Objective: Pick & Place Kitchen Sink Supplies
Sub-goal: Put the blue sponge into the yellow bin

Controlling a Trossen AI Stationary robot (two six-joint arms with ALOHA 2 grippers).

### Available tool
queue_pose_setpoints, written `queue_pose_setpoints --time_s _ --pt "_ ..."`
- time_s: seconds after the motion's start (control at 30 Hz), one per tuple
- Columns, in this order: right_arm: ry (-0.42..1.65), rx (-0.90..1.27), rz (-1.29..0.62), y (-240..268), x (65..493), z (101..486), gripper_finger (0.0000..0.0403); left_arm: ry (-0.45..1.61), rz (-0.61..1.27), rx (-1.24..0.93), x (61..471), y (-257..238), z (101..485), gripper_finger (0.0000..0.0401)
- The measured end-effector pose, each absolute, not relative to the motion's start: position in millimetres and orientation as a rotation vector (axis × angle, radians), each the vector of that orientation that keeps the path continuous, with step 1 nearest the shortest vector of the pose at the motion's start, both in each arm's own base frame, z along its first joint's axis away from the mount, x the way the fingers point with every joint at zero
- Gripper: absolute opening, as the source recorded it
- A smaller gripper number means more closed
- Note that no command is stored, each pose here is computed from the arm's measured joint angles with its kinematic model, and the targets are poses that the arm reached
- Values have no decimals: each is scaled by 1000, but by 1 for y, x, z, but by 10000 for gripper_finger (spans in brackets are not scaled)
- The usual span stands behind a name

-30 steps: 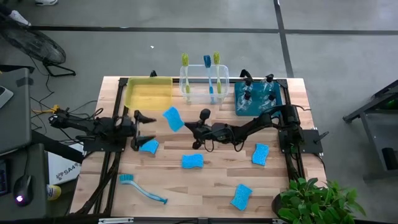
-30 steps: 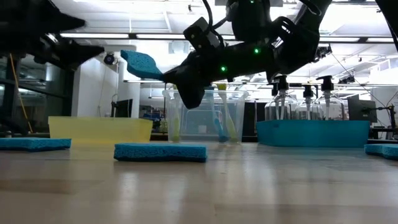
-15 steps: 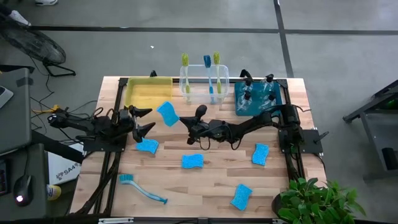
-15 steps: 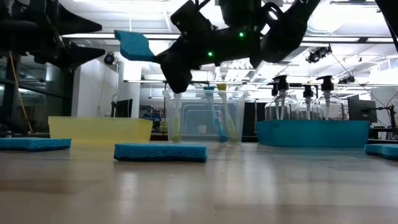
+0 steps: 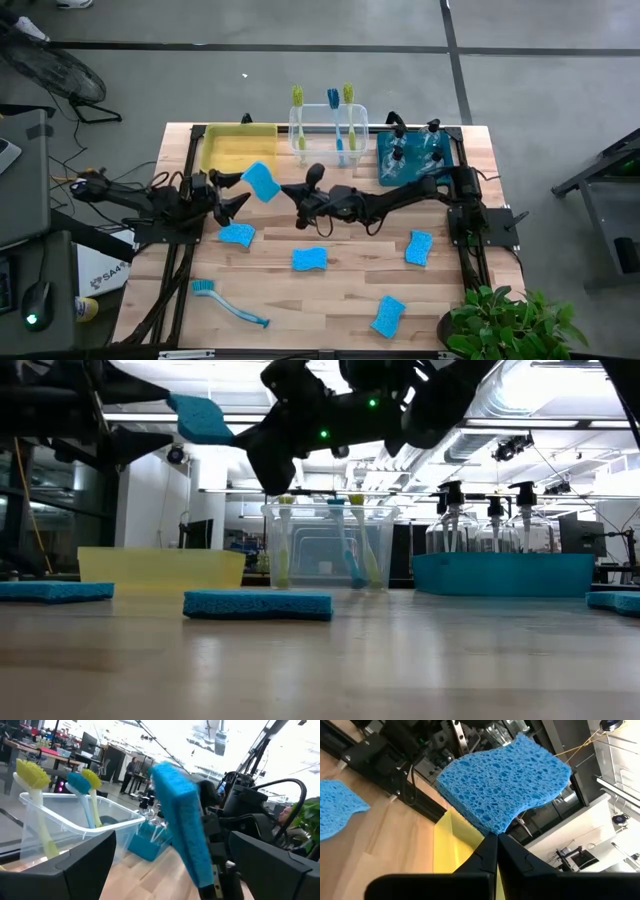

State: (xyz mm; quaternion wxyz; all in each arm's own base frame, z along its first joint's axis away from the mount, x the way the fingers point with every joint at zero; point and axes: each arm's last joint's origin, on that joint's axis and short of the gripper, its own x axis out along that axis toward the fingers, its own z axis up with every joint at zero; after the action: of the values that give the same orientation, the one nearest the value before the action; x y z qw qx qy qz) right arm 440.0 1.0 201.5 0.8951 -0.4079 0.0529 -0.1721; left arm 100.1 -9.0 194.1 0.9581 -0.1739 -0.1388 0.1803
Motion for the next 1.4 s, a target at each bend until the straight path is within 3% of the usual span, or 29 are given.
queue_pose_setpoints --time_s 0.9,1.03,1.4 --pt "101 -834 -267 -2 441 199 0 -337 440 -359 130 -15 208 376" --pt "111 -835 -274 -2 441 198 0 -322 451 -353 136 -17 211 344" --pt "162 -840 -292 -3 441 195 0 -341 493 -378 137 -16 216 199"
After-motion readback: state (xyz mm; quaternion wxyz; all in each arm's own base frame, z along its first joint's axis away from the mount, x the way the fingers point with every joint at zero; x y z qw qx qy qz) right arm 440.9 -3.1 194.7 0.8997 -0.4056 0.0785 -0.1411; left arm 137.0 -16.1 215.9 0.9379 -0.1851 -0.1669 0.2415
